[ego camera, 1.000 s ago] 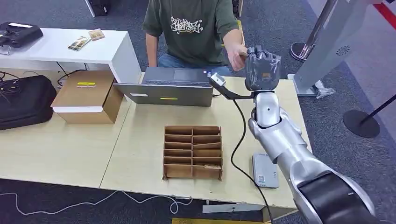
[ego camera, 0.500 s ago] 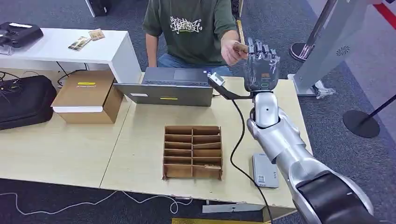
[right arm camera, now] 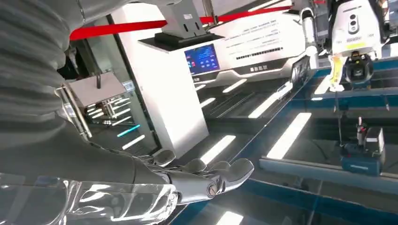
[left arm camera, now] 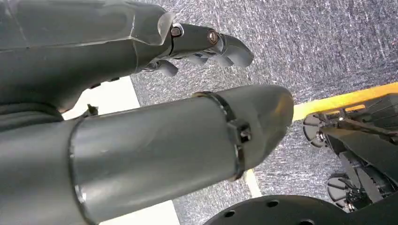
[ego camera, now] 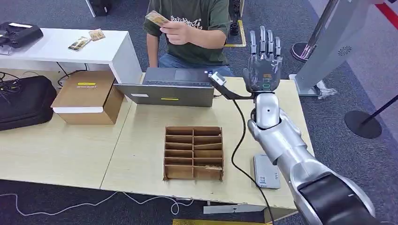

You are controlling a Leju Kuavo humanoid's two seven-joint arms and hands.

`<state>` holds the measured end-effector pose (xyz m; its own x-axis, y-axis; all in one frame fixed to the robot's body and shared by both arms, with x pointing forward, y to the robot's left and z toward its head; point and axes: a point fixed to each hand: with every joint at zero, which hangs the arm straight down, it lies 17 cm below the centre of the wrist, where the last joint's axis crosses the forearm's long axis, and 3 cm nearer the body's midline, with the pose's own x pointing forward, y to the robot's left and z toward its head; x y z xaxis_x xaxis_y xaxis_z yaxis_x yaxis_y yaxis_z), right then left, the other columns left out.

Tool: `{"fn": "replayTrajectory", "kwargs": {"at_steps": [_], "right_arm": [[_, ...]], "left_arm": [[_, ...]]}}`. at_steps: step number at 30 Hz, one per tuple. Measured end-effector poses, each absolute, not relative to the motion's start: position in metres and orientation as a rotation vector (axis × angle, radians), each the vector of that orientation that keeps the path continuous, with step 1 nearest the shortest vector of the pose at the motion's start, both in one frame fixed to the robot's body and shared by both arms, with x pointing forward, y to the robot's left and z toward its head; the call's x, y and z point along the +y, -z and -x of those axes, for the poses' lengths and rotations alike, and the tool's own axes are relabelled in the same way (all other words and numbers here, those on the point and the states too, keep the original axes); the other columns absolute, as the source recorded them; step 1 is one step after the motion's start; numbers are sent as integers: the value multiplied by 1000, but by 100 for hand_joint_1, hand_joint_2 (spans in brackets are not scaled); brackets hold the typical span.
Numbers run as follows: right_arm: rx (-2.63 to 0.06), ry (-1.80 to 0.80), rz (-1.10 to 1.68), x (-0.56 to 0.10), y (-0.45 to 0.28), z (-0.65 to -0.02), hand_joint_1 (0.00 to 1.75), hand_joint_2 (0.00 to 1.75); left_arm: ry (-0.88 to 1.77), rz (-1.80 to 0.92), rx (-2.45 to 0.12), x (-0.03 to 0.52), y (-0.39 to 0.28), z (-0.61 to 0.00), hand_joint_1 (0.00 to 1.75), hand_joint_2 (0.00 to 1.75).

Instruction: Pass the card to the sensor for recognition and then transmit it.

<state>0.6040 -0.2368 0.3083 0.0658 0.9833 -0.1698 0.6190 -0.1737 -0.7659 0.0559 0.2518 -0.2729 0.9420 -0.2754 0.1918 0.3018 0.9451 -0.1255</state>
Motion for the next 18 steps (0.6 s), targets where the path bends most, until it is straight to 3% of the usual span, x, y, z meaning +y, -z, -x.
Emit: {"fn": "replayTrajectory", "kwargs": {"at_steps": [7,18], "right_arm": [[-1588,-932,1862,-239,-311,-603,0,175],[-1573,-879,1987,-297,-324,-579,0,175]], "left_arm": [[294,155,-173,252,273,-56,0,0],[244,152,-161,257,274,-48,0,0]]}}
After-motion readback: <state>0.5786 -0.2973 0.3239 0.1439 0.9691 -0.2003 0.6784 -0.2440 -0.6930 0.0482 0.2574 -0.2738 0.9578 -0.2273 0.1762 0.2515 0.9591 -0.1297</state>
